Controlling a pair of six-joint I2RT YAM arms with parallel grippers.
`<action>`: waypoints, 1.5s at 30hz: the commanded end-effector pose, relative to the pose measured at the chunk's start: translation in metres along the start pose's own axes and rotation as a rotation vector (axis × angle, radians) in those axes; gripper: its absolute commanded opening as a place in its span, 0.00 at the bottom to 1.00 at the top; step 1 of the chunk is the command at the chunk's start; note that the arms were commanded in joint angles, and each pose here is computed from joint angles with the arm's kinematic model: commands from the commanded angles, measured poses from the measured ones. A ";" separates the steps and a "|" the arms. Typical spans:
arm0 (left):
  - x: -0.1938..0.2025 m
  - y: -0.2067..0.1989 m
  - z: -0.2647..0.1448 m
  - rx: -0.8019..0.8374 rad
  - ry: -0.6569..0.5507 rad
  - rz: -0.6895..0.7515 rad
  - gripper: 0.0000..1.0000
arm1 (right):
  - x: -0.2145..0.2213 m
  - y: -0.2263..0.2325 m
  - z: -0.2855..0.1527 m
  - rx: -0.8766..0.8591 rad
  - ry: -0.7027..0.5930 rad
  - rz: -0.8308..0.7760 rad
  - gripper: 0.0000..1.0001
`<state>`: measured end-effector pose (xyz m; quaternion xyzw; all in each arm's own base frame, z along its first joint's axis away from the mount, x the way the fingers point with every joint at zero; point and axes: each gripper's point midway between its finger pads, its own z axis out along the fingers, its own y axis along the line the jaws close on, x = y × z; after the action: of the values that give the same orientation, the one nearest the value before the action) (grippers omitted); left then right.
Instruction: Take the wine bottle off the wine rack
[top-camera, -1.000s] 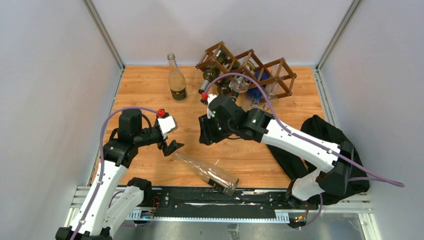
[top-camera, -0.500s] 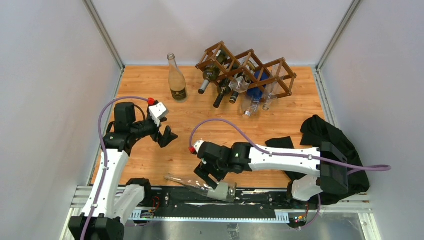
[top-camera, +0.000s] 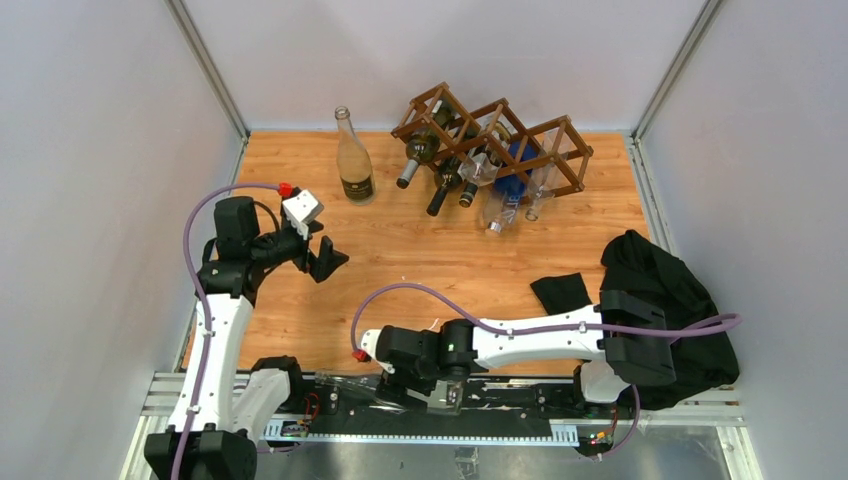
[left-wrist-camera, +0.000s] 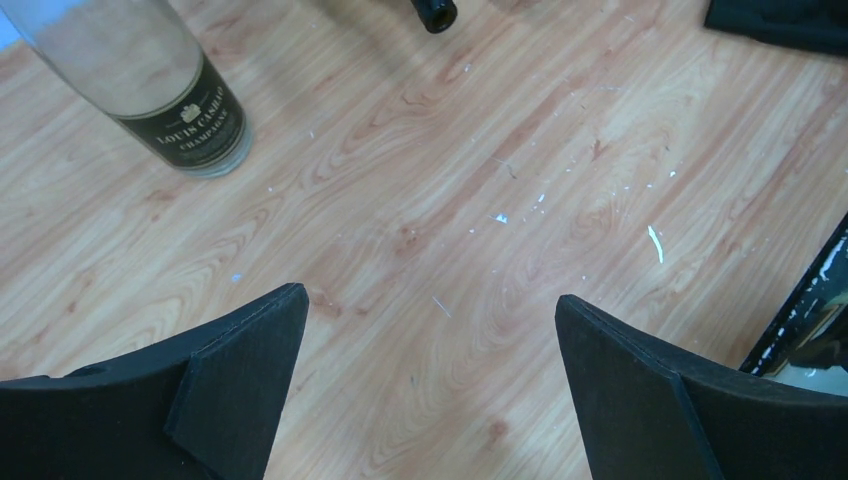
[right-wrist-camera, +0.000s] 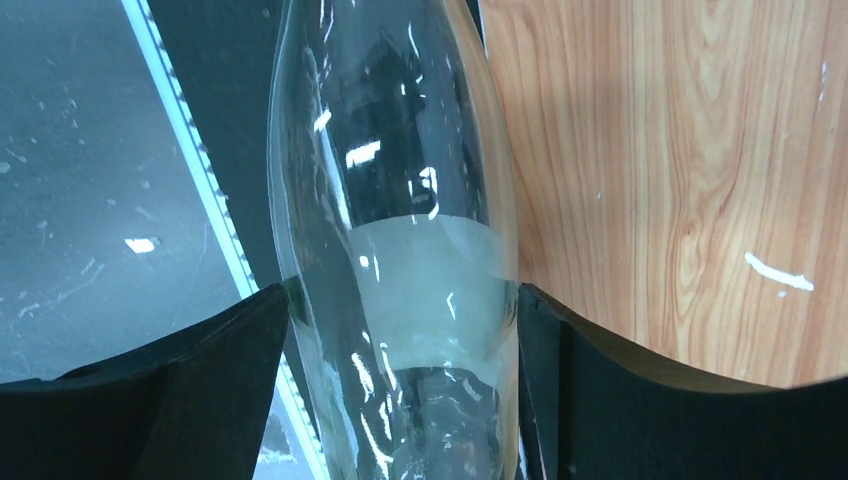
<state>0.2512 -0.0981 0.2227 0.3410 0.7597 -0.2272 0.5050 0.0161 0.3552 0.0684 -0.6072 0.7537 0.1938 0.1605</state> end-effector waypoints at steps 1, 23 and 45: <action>-0.017 0.004 -0.004 -0.008 -0.039 0.020 1.00 | 0.053 -0.013 0.033 0.052 0.154 -0.037 0.79; -0.057 0.015 -0.005 -0.027 -0.120 -0.067 1.00 | 0.048 -0.095 0.044 0.211 0.133 0.243 0.63; -0.064 0.022 0.006 -0.064 -0.209 -0.420 1.00 | -0.050 -0.160 -0.065 0.398 -0.423 0.502 0.00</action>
<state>0.2807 -0.1052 0.2688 0.1879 0.7703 -0.3092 0.5251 0.1479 0.3082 0.0579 -0.3877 0.8742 0.1315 0.2610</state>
